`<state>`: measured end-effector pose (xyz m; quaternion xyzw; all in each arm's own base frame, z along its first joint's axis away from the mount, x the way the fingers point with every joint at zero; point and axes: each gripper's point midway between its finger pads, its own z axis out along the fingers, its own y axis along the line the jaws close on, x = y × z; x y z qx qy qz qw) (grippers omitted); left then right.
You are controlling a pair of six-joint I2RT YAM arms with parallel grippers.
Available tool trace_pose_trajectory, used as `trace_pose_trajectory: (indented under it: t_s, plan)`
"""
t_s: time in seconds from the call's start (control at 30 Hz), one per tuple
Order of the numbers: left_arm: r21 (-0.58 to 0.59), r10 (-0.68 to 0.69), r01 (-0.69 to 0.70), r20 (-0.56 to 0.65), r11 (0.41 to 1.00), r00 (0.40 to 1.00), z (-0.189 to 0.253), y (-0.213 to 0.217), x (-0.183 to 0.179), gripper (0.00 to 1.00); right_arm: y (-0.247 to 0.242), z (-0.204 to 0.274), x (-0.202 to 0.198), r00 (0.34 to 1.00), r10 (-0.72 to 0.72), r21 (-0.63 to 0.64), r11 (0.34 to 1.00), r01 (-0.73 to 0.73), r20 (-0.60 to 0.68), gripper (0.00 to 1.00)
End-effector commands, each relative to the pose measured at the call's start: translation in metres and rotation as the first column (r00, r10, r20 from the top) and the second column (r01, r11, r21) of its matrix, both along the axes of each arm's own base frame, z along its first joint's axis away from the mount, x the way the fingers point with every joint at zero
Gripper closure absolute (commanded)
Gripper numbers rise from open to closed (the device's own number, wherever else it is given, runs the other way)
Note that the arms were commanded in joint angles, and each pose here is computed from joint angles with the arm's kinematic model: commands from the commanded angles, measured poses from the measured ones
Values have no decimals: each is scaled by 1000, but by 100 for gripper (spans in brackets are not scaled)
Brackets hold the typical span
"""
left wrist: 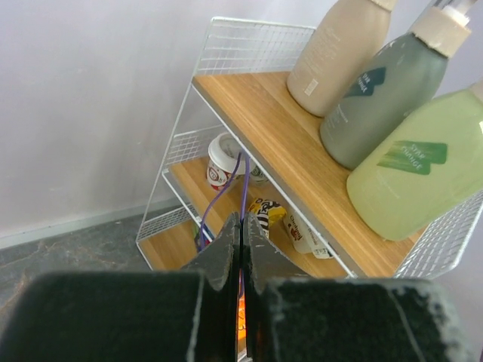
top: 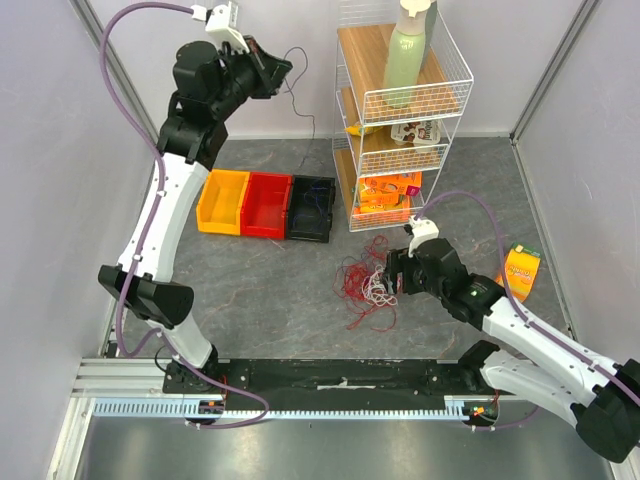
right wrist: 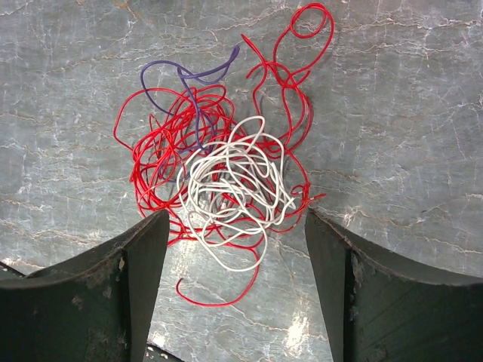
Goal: Untangle the cables
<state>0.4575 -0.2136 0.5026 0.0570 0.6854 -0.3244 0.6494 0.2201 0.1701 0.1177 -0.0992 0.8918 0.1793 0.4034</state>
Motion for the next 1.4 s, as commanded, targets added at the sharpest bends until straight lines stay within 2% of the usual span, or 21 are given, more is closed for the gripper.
trace_pose_trajectory:
  t_s: [0.0,0.13,0.23,0.37,0.5,0.67,0.93,1.1,1.2,1.37]
  plan:
    - [5,-16,16,-25,1000,1000,-21,-3,3,98,6,21,10,998,-4,32,999,2,62,20]
    - [41,9,-6,-90,999,996,-63,2,7,98,8,14,6,999,2,52,999,-4,47,20]
    - [24,-2,6,-161,1000,987,-98,-2,5,98,4,13,2,999,-1,32,999,0,34,20]
    - [-36,-92,85,-264,996,960,-155,-17,-13,98,-2,10,2,998,-22,33,999,20,52,19]
    - [-20,-66,63,-289,998,955,-179,-8,-28,98,7,10,7,999,7,23,1000,-8,42,19]
    - [32,-52,61,-212,998,976,-139,-2,-31,98,16,7,12,999,26,38,999,-27,32,19]
    - [0,-94,94,-62,996,994,-46,-7,-35,99,13,15,10,999,26,36,999,-28,42,18]
    - [-7,-91,91,15,996,996,-7,-2,-47,98,12,15,12,999,22,23,999,-23,46,18]
    - [-3,-99,99,50,995,994,12,-1,-51,98,16,12,10,999,34,35,999,-35,25,18]
    - [-20,-107,109,58,994,993,19,0,-59,98,13,12,7,999,26,43,999,-27,33,19]
